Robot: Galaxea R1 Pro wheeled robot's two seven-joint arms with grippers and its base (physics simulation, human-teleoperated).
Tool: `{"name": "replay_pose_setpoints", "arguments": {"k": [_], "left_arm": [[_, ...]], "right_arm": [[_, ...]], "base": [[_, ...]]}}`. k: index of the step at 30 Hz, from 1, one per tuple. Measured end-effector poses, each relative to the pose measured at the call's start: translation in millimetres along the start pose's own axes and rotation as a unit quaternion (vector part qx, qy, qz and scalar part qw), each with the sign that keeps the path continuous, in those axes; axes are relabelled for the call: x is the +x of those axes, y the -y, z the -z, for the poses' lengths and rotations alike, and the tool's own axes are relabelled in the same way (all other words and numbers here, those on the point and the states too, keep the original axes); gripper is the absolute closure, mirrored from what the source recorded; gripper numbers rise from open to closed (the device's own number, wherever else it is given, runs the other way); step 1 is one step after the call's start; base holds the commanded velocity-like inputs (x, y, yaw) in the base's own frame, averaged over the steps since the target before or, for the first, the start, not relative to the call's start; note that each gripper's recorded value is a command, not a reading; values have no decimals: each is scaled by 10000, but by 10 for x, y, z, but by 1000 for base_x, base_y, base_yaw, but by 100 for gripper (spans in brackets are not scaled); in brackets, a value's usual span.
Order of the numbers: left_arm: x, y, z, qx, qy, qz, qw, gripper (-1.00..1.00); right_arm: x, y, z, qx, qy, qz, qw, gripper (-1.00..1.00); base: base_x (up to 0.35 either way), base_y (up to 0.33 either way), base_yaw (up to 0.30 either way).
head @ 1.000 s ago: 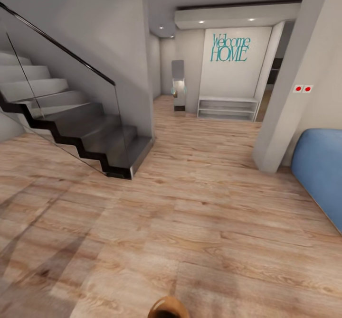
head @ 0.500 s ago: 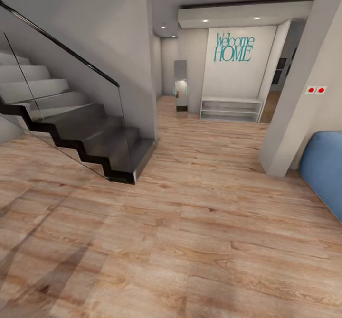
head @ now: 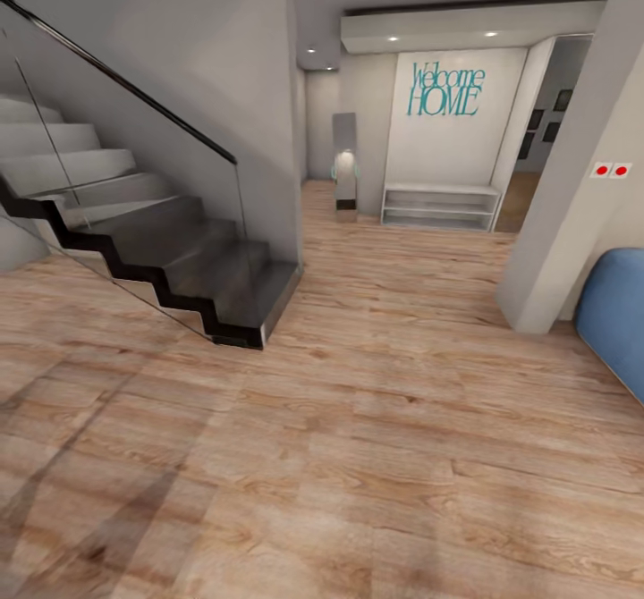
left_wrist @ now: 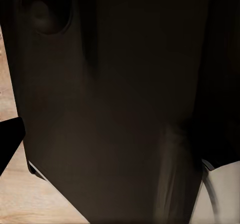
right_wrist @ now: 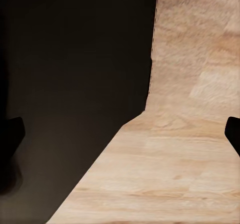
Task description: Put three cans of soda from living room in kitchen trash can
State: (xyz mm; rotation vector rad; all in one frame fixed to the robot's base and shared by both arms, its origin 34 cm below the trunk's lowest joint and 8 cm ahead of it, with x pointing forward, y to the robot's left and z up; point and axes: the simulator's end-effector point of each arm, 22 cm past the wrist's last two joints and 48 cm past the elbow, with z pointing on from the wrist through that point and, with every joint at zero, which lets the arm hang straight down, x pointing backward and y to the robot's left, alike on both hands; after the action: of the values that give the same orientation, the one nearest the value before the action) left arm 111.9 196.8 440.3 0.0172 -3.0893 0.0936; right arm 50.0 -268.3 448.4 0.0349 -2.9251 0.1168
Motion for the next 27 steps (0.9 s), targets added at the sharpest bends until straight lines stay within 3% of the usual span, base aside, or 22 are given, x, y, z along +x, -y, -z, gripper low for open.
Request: {"name": "replay_pose_setpoints", "arguments": {"k": [9, 27], "left_arm": [[-5, 0, 0, 1, 5, -10, 10000, -100], [-4, 0, 0, 1, 10, -8, 10000, -100]], "right_arm": [[-1, -10, 1, -6, 2, 2, 10000, -100], [-1, 10, -1, 5, 2, 0, 10000, -100]], "base": [[-157, 69, 0], [-41, 4, 0]]}}
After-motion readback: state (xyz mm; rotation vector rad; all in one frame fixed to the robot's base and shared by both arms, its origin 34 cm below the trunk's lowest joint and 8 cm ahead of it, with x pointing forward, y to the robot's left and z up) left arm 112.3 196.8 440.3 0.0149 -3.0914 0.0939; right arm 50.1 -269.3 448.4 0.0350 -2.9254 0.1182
